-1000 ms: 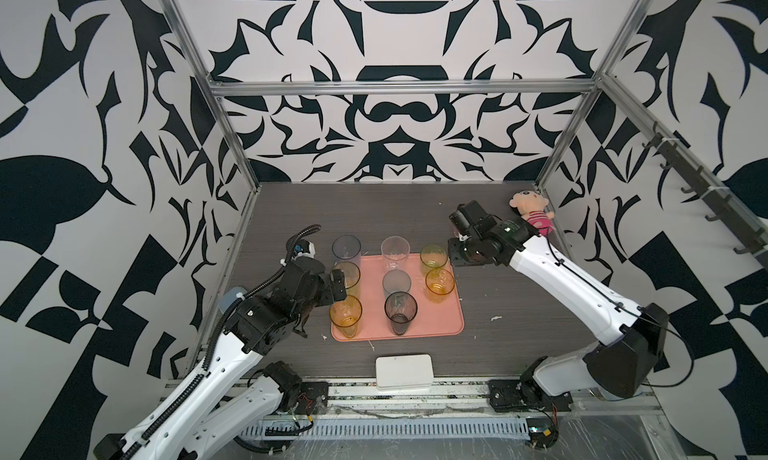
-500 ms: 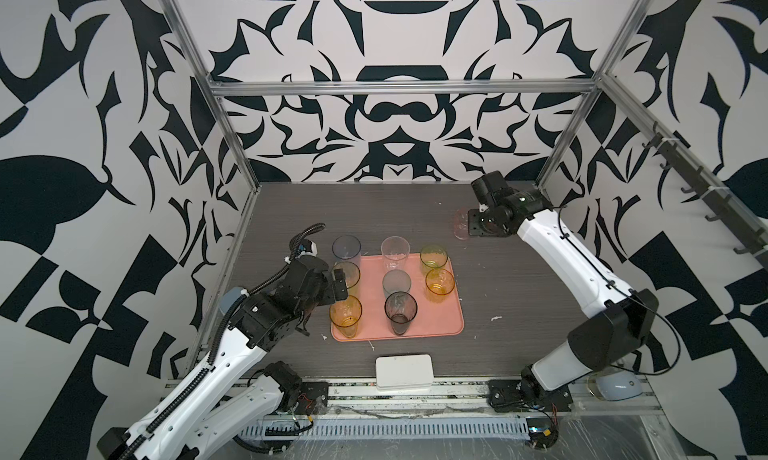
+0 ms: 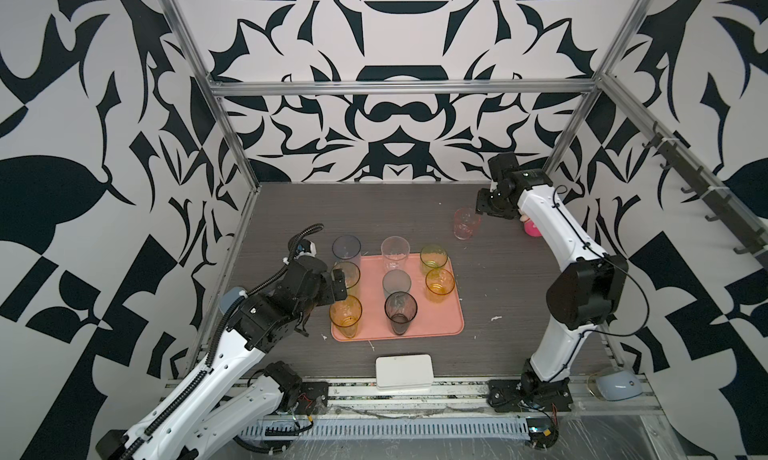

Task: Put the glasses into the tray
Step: 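Raise right gripper and move it over the pink cup beyond the tray, then lower right gripper around the pink cup's rim and close, then lift the pink cup and swing it toward the tray's near corner with right gripper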

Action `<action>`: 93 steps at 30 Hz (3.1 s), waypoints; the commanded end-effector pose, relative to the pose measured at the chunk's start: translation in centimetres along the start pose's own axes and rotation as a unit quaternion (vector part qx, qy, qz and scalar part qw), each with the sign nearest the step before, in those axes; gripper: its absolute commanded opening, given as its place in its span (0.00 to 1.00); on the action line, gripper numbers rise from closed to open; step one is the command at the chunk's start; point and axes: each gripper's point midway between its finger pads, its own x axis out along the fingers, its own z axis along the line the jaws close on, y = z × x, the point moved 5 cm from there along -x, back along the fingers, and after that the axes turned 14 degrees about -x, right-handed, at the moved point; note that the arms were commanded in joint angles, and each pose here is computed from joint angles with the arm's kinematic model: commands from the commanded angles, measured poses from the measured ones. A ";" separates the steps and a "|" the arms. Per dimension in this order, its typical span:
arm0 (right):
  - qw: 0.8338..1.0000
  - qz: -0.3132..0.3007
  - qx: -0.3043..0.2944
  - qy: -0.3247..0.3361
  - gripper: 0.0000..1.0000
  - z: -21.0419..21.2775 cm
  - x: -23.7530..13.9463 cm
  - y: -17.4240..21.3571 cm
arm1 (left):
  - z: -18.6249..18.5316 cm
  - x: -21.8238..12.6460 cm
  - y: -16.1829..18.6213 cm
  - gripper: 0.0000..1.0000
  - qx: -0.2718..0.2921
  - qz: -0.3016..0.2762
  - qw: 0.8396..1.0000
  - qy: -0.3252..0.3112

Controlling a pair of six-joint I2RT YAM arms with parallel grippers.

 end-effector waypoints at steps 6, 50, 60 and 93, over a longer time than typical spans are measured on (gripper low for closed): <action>1.000 -0.003 0.011 -0.021 0.60 -0.3 2.5 -1.8 | 0.6 -0.9 -0.2 0.99 -0.007 -0.007 1.000 -0.007; 0.996 0.073 0.043 -0.031 0.27 -0.5 10.3 -0.8 | 0.9 -1.1 -0.2 0.99 -0.008 -0.006 1.000 -0.012; 0.995 0.081 0.044 -0.036 0.22 -0.3 10.9 -0.5 | 0.7 -1.1 -0.2 1.00 -0.008 -0.006 1.000 -0.011; 0.999 0.049 0.020 0.002 0.01 -2.1 1.9 -1.0 | 0.8 -1.1 -0.1 0.99 -0.010 -0.004 1.000 -0.008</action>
